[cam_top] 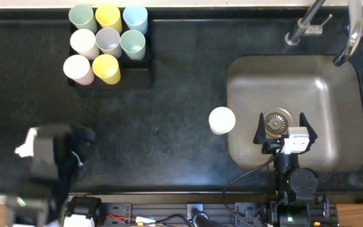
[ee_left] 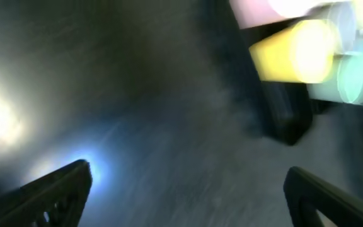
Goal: Store Cups
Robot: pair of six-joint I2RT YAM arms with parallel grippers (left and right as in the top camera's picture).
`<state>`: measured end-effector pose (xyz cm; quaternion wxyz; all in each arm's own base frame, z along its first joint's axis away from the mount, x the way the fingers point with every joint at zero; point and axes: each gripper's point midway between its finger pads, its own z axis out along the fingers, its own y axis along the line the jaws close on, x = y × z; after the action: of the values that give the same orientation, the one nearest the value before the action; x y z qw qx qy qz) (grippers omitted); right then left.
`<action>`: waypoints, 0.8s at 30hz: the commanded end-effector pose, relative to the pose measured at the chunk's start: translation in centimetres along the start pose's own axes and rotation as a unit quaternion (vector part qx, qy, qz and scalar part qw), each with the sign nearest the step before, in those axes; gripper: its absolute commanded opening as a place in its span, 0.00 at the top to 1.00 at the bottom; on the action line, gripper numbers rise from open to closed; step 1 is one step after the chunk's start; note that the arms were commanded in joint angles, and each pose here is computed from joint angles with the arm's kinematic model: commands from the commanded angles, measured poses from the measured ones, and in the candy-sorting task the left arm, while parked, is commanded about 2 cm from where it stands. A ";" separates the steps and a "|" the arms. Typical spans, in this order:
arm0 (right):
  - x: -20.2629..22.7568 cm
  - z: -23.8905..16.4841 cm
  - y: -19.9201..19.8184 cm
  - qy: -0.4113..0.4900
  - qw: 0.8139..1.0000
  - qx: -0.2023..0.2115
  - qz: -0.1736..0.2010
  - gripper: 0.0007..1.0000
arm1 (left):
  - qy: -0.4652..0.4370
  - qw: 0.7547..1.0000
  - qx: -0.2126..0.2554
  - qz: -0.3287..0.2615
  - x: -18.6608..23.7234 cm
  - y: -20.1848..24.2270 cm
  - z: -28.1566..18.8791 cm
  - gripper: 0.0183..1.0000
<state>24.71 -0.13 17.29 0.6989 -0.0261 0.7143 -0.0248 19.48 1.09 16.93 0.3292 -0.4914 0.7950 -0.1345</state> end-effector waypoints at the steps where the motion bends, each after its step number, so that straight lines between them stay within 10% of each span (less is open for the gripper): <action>1: 0.4 0.0 -0.1 0.000 1.000 0.001 -0.001 0.00 | -0.132 0.950 0.135 0.249 -1.3 -2.8 2.1 0.00; 5: 0.4 0.0 -0.1 0.000 1.000 0.001 -0.001 0.00 | -0.326 0.817 0.264 0.396 -3.0 -8.5 -0.7 0.00; 9: 0.4 0.0 -0.1 0.001 1.000 0.001 -0.001 0.00 | -0.407 0.762 0.278 0.420 -3.6 -9.1 -1.9 0.00; 24: 0.4 0.0 -0.1 0.001 1.000 0.001 -0.001 0.00 | -0.312 0.791 0.210 0.483 -0.2 -3.3 4.3 0.00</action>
<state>24.72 -0.13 17.31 0.6992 -0.0262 0.7140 -0.0250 24.63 1.03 15.46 0.6744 -0.0029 0.7371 0.0431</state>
